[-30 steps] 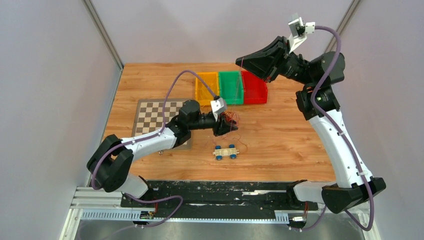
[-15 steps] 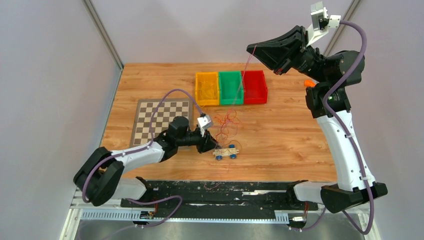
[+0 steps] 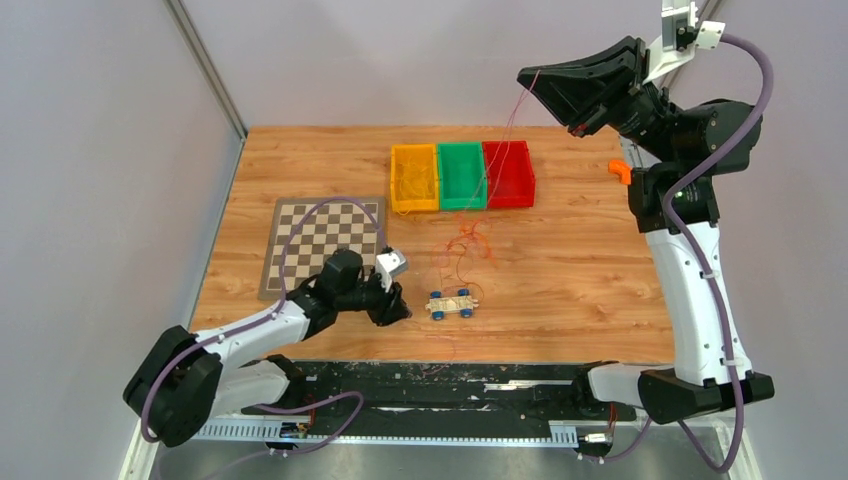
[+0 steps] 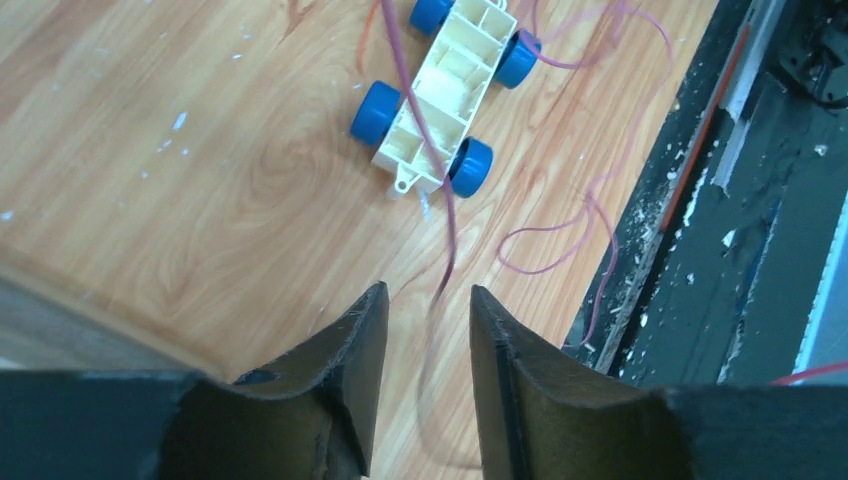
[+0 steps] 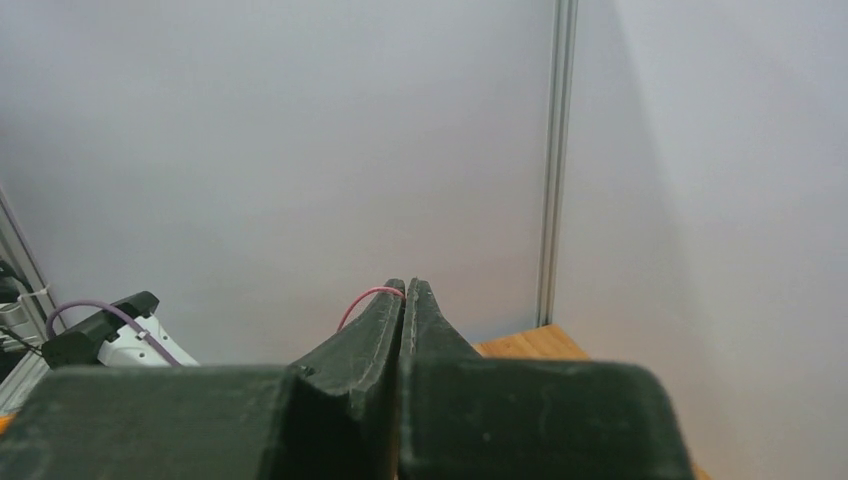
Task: Untangle the cables
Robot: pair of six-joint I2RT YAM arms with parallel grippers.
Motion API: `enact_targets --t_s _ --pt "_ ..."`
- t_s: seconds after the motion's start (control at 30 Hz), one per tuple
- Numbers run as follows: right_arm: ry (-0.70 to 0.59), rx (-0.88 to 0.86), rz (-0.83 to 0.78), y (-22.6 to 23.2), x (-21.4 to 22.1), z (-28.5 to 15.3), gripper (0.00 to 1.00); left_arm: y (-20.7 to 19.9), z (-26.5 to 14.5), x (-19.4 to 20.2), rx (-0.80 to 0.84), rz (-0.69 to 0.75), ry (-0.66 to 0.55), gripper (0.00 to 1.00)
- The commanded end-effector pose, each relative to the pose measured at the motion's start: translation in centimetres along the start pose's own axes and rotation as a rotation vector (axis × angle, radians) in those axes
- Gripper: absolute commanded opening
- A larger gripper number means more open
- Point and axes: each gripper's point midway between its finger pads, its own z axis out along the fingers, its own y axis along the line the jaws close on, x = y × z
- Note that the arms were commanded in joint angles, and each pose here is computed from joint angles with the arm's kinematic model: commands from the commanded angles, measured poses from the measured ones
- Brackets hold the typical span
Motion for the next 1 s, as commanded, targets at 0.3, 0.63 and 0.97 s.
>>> enact_targets --t_s 0.3,0.63,0.97 --pt "0.155 -0.064 0.214 0.8 8.5 -2.4 0.0 -4.6 -7.0 -17.6 0.082 0.415 -0.374 0.92" --pt "0.167 -0.131 0.227 2.6 8.0 -1.7 0.0 -5.6 -2.4 -28.3 0.173 0.446 -0.511 0.73" --pt "0.122 -0.156 0.161 3.1 4.3 0.0 0.0 -4.4 2.6 -16.5 0.279 0.3 -0.332 0.7"
